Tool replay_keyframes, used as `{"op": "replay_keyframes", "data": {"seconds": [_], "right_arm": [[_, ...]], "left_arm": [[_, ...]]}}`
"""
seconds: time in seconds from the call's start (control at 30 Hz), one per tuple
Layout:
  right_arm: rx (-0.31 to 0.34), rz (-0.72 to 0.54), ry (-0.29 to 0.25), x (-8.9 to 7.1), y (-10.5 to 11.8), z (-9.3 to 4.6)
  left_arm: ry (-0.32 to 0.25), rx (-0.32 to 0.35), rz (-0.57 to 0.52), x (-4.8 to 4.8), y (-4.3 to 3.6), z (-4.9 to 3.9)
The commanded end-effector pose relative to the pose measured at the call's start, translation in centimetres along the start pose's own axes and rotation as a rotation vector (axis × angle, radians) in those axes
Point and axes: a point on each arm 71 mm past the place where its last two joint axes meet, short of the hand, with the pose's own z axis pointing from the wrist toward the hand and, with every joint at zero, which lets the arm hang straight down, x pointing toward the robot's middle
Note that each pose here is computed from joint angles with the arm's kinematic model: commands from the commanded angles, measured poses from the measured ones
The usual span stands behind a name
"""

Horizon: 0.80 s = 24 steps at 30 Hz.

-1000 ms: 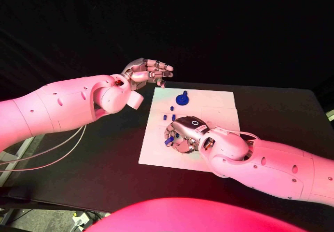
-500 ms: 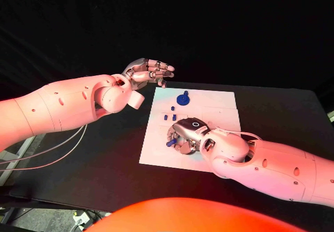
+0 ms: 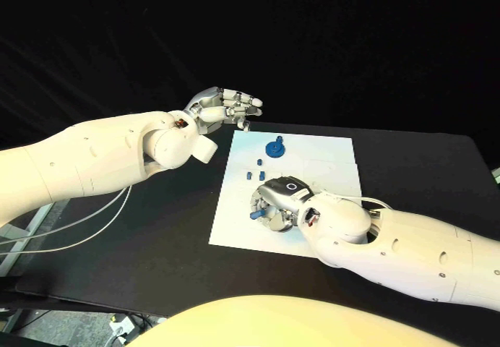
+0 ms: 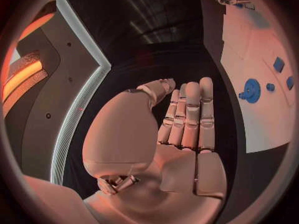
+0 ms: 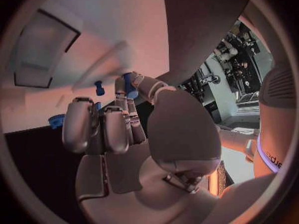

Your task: Assemble the parts on the task board

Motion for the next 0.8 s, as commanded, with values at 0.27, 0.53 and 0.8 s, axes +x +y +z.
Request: {"op": "replay_keyframes", "data": {"seconds": [0.27, 0.53, 0.8], "right_arm": [[0.005, -0.008, -0.006, 0.08, 0.54, 0.18], [0.022, -0.03, 0.032, 0.32, 0.8, 0.41], [0.043, -0.047, 0.051, 0.42, 1.08, 0.65]], "left_arm": [[0.009, 0.0, -0.004, 0.17, -0.04, 0.09], [0.011, -0.001, -0.004, 0.19, -0.03, 0.11], [0.011, -0.002, -0.005, 0.2, -0.02, 0.13]]}}
